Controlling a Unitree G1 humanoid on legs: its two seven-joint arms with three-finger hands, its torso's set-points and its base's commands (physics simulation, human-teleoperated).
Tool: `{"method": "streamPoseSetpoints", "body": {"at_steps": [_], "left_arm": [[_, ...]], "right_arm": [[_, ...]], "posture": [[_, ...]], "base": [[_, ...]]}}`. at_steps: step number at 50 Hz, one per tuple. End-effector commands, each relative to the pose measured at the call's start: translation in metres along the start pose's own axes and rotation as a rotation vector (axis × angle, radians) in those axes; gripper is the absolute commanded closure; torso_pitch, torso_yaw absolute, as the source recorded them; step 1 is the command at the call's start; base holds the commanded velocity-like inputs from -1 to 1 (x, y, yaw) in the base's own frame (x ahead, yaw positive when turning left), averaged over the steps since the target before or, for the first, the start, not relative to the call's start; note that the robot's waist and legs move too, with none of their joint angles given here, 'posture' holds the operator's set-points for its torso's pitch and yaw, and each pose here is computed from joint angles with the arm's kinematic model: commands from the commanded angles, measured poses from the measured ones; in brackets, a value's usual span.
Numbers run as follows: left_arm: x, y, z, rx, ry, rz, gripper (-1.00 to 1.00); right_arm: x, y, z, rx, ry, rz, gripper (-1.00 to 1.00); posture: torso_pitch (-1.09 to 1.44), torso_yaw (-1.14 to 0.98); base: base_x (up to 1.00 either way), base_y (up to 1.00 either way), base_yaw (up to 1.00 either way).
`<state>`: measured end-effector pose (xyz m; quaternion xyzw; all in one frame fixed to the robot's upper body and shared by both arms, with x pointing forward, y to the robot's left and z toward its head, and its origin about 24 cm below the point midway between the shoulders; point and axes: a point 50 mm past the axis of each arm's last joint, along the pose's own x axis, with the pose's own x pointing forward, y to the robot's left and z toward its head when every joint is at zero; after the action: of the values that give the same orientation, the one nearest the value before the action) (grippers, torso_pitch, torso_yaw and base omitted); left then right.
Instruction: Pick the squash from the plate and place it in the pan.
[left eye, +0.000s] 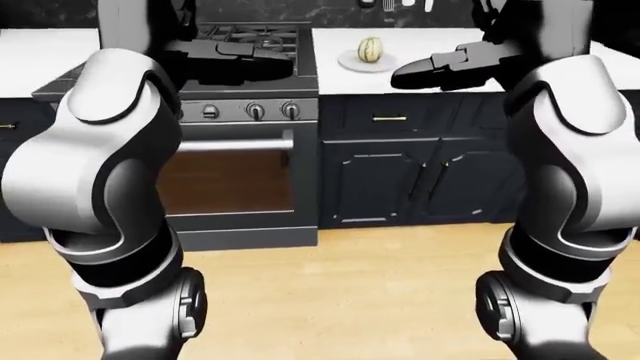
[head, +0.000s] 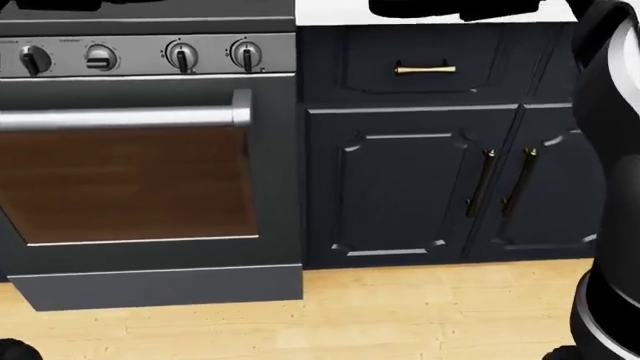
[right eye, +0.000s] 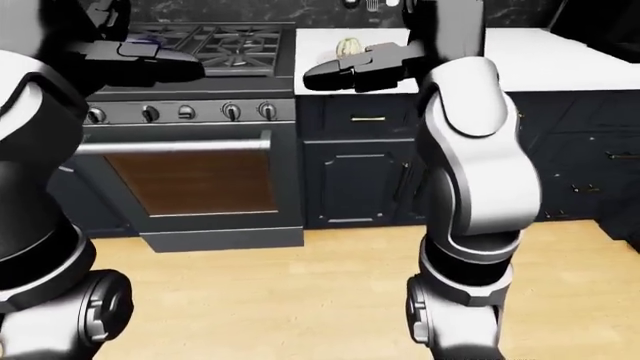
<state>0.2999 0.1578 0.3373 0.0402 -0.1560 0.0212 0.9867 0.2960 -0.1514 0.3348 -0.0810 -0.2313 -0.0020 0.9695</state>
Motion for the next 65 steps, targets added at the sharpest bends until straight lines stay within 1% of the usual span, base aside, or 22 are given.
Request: {"method": "streamPoseSetpoints", "body": {"at_steps": [1, 11, 27, 44, 65], "left_arm": [[-0.0019, -0.0020, 0.0145, -0.004, -0.070, -0.010, -1.00], [-0.0023, -0.0016, 0.0146, -0.006, -0.073, -0.009, -1.00], [-0.0031, -0.0013, 0.0171, -0.004, -0.079, -0.007, -1.00], [-0.0042, -0.0030, 0.0174, 0.001, -0.087, -0.022, -1.00], [-0.0046, -0.0038, 0.0185, 0.006, -0.089, -0.022, -1.00]], "right_arm": [[-0.0003, -0.0056, 0.0123, -0.006, -0.061, -0.027, -1.00], [-0.0007, -0.0045, 0.0128, -0.008, -0.064, -0.025, -1.00], [-0.0008, -0.0037, 0.0152, -0.019, -0.071, -0.022, -1.00], [-0.0010, -0.0025, 0.0157, -0.031, -0.074, -0.019, -1.00], [-0.0008, -0.0023, 0.0159, -0.029, -0.073, -0.018, -1.00]], "posture": [[0.00, 0.00], [0.00, 0.00], [0.00, 0.00], [0.00, 0.00], [0.00, 0.00]], "base": [[0.00, -0.38, 0.00], [0.00, -0.31, 0.00], [0.04, -0.02, 0.00], [0.51, 0.00, 0.00], [0.51, 0.00, 0.00]]}}
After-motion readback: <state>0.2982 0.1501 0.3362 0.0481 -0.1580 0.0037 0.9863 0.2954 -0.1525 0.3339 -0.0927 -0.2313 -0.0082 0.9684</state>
